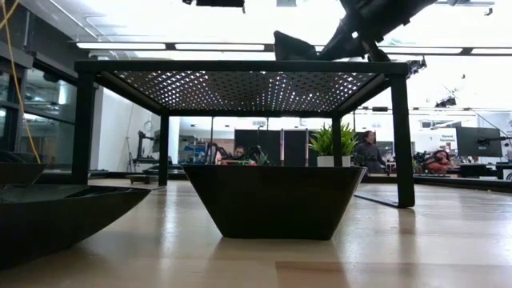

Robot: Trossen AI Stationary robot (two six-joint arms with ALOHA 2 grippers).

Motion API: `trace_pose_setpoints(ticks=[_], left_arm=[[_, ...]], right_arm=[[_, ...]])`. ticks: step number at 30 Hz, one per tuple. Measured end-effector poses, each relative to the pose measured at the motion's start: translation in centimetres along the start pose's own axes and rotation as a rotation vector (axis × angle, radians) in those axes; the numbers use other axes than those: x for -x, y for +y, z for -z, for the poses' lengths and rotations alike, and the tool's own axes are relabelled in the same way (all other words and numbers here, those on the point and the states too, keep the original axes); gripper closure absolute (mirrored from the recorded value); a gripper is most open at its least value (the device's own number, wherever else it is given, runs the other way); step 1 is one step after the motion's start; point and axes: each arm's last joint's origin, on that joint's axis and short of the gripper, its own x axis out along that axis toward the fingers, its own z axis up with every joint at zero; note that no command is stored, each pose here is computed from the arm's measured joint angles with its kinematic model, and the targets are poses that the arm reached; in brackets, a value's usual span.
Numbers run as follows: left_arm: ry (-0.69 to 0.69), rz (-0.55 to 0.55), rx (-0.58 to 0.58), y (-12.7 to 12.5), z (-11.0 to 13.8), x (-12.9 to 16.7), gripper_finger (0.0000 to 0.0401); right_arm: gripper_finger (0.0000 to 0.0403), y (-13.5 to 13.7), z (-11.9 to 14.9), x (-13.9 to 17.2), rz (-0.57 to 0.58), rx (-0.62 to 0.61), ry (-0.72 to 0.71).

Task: Pick & Place Mini shaped plates
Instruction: Put the distorted square plate on the shelf

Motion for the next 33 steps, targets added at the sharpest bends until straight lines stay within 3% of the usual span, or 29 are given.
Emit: trace_pose_setpoints(ticks=[4,8,17,23,33], left_arm=[[0.045,-0.037,-0.002,0.4,-0.9,-0.8,0.0217],[0.061,-0.113,0.12,0.9,-1.3,-1.0,0.0217],[0.011,-0.213,0.451,1.4,-1.7,-1.0,0.0217],[-0.135,-0.276,0.57,1.9,-2.8,-1.5,0.0217],[-0.101,-0.351,0.694,1.4,-2.1,-2.6,0.0217]], right_arm=[[0.0403,-0.1,-0.1,0.0,0.01,0.079,-0.006],[0.0403,1.4,-1.5,0.6,0.022,0.217,-0.072],[0.0403,5.0,-5.8,2.8,0.237,0.575,-0.312],[0.0403,6.4,-5.7,1.1,0.312,0.66,-0.325],[0.0403,9.1,-4.6,0.0,0.358,0.755,-0.405]])
